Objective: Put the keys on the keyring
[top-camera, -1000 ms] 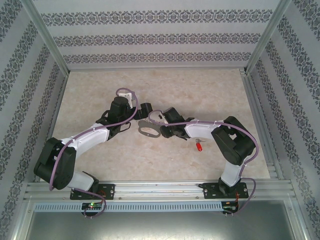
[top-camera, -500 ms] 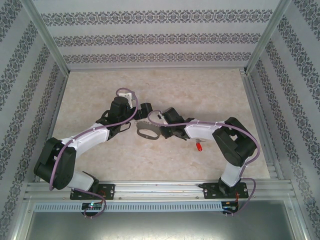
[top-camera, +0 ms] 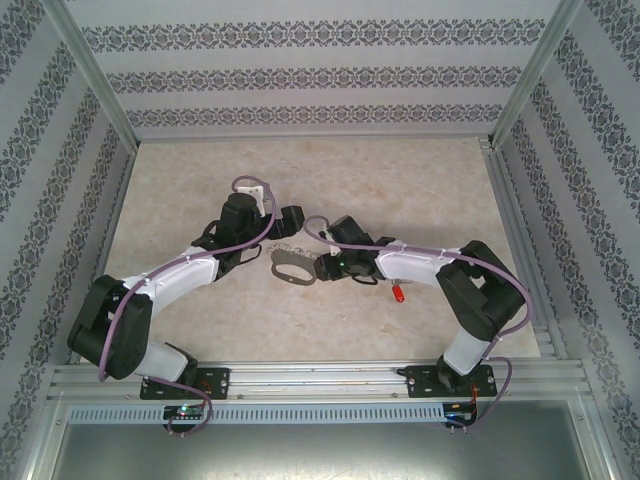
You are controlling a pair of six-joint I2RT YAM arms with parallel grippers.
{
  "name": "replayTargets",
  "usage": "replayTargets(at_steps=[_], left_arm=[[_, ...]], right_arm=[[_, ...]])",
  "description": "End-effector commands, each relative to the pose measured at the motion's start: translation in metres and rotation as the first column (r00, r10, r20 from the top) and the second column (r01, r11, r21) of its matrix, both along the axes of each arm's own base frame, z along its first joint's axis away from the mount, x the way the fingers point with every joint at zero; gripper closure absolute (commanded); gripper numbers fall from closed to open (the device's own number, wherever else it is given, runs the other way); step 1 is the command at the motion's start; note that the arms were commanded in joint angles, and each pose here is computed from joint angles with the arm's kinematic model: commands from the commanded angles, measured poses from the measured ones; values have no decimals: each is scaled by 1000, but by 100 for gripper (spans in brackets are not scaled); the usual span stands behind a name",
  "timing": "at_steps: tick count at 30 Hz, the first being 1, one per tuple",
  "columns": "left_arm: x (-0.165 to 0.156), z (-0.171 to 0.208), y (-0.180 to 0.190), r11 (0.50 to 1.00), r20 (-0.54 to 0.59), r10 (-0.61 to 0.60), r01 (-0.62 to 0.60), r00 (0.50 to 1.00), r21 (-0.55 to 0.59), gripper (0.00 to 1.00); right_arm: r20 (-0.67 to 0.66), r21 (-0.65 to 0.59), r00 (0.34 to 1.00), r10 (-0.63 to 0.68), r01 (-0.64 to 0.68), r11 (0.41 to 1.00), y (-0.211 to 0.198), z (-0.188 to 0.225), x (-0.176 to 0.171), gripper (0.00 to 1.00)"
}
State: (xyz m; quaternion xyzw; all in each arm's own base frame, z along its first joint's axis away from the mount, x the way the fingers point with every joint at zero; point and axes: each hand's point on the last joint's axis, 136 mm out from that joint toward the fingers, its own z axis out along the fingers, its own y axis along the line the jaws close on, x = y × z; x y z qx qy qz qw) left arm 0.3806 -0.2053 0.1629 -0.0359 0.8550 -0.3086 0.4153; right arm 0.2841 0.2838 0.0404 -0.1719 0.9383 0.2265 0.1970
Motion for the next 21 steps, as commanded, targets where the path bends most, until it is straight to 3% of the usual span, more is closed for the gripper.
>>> replayTargets(at_steps=[1,9,21], left_arm=[[-1,11,-5,1000,38,-16,17,999,-17,0],[-2,16,-5,1000,45,-26,27,999,-13,0],[-5,25,-2,999,59,-39,39,997,2,0]], right_arm=[[-14,34,1000,-4,4,999,0,12,-12,59],[81,-135,994,77,-66,989,-23,5,-11,73],[83,-282,982,168,-139,949,-27,-19,-15,72]])
